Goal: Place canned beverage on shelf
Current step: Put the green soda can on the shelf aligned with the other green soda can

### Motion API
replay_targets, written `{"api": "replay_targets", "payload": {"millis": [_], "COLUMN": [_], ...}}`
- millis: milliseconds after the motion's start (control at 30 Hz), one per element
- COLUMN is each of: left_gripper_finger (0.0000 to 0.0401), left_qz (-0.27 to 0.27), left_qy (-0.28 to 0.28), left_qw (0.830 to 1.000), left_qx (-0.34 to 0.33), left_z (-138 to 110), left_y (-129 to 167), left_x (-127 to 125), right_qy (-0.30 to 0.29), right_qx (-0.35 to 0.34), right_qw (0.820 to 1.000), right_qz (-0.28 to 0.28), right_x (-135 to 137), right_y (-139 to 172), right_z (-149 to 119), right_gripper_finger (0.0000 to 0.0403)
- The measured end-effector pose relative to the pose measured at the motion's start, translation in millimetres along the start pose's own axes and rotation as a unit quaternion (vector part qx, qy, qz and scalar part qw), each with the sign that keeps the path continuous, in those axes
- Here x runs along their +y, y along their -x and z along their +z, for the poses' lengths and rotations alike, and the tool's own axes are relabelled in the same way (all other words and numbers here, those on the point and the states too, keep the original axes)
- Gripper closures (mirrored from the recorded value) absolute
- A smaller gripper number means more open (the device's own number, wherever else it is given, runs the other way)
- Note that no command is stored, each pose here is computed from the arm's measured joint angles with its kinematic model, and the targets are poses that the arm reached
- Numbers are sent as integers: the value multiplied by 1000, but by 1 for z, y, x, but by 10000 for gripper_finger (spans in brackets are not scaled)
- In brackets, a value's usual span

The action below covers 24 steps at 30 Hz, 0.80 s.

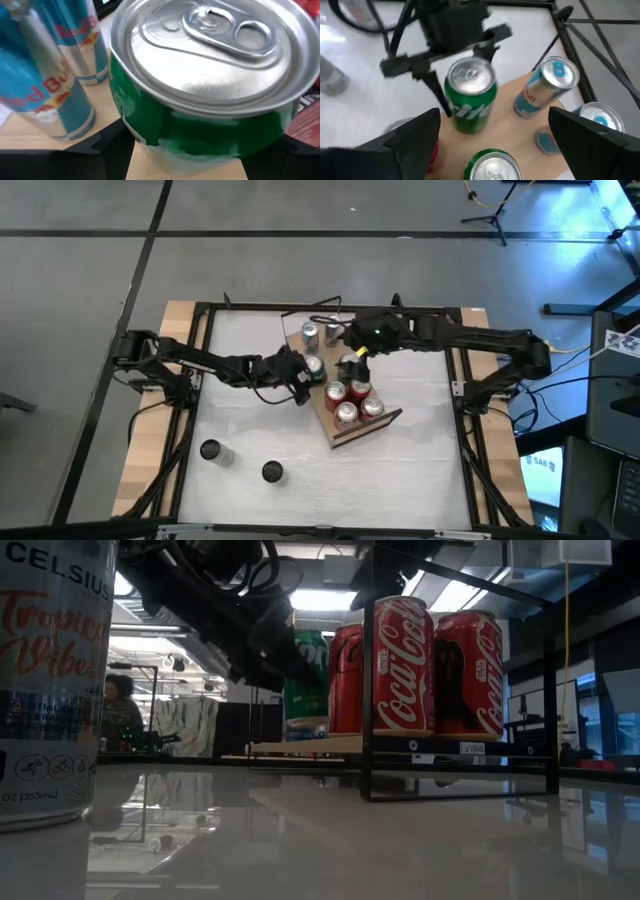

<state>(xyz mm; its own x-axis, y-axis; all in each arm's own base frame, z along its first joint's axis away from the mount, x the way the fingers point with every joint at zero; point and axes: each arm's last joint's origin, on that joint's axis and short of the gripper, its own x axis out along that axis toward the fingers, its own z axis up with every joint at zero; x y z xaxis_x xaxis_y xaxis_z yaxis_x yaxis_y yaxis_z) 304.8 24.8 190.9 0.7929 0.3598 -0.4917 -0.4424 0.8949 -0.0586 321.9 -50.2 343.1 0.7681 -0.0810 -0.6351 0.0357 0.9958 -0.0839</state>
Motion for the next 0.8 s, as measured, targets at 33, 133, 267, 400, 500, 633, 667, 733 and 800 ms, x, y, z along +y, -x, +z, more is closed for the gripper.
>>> {"api": "replay_targets", "payload": {"millis": [33,133,267,400,500,633,667,733,800], "left_gripper_finger": [129,129,129,127,127,126,126,125,124], "left_qz": [-1,0,1,0,-3,-3,-6,-15,-15], "left_qy": [0,-1,-1,-1,1,2,2,3,2], "left_qw": [1000,1000,1000,1000,1000,1000,1000,1000,1000], "left_qx": [2,6,5,7,0,-1,-2,-2,-1], "left_z": [-1,-4,-9,-13,-12,-12,-12,-12,-12], "left_y": [-1,-5,-13,-19,-21,-21,-20,-20,-20], "left_x": [0,-1,-2,-3,-4,-4,-5,-5,-5], "right_qy": [-6,-16,-16,-16,-15,-15,-15,-15,-15], "right_qx": [-4,-12,-22,-23,-24,-29,-31,-36,-38], "right_qw": [1000,1000,1000,1000,1000,999,999,999,999], "right_qz": [-3,-4,-5,-5,-5,-1,-1,-1,0], "right_x": [0,0,0,0,0,0,0,0,0], "right_y": [2,7,7,7,7,7,7,6,6], "right_z": [0,1,3,3,3,4,5,5,6], "right_gripper_finger": [38,38,38,38,38,38,38,38,38]}}
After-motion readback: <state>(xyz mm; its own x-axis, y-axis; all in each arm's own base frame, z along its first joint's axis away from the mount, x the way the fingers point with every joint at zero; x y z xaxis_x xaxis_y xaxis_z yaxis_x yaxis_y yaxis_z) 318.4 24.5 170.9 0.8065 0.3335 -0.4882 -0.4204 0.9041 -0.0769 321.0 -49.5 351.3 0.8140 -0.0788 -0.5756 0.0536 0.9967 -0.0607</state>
